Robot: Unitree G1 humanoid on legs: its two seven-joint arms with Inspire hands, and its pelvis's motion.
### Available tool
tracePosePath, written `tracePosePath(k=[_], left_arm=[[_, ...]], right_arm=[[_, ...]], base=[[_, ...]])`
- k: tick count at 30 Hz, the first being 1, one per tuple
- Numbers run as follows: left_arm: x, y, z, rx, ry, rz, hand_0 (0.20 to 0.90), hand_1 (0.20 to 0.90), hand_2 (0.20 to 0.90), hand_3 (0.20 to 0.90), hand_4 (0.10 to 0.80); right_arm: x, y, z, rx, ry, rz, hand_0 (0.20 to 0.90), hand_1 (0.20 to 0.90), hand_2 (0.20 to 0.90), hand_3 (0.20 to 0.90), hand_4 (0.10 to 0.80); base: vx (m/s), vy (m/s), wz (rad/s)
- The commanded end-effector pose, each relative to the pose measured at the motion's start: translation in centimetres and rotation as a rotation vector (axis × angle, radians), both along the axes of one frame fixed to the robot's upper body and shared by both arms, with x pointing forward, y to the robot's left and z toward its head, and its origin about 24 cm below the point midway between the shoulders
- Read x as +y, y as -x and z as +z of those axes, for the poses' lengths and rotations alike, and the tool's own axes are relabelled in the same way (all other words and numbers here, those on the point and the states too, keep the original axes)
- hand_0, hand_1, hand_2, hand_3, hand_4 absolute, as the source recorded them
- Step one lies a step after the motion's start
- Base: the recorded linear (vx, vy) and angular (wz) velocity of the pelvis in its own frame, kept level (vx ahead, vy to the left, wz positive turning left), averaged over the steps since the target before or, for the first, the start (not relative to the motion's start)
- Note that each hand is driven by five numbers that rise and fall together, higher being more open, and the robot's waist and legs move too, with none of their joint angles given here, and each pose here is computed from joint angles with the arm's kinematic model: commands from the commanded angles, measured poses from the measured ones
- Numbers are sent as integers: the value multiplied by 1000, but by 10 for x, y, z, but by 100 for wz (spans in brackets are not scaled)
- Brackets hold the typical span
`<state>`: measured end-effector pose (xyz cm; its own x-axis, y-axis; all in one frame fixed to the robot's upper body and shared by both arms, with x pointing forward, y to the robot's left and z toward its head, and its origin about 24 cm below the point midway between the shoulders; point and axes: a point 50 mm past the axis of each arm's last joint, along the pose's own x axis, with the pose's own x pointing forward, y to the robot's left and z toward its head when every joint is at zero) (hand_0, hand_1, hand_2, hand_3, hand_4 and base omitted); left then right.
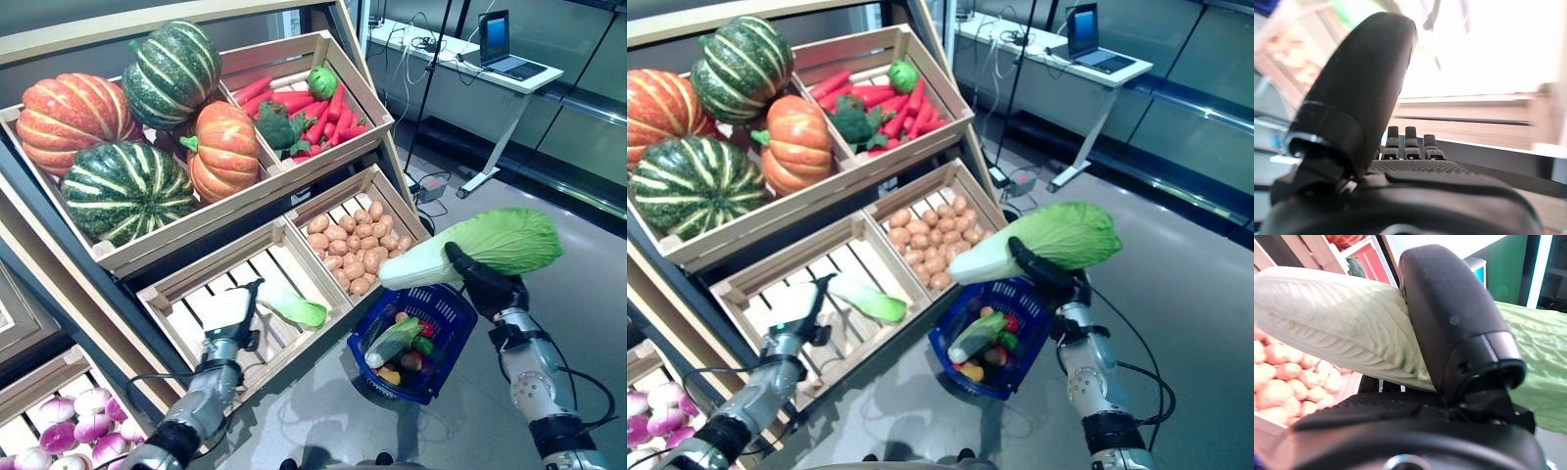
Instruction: Put vegetables into the basket
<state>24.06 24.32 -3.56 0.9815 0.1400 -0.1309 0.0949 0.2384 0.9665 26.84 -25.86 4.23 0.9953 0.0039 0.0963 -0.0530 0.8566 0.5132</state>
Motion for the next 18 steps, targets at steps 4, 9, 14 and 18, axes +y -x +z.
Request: tracePosePath(k=[4, 9, 14, 18], left_arm=[[-18, -25, 16, -94, 5, -67, 900, 900, 900, 900, 800], [-21, -22, 9, -78, 146, -29, 900, 900, 900, 900, 800], [-25, -24, 20, -166, 381, 2, 900, 900, 900, 900, 800], [-28, -28, 36, -261, 470, -30, 900, 900, 900, 900, 800]], right_arm=[[0, -28, 69, -333, -15, 9, 300, 300, 300, 300, 400], [2, -29, 70, -331, -9, 5, 300, 300, 300, 300, 400], [-10, -26, 65, -277, 40, -97, 300, 300, 300, 300, 400], [-28, -22, 60, -204, 138, -223, 300, 300, 300, 300, 400]], base=[[0, 0, 0], [0, 0, 0], [0, 0, 0], [-6, -16, 0]])
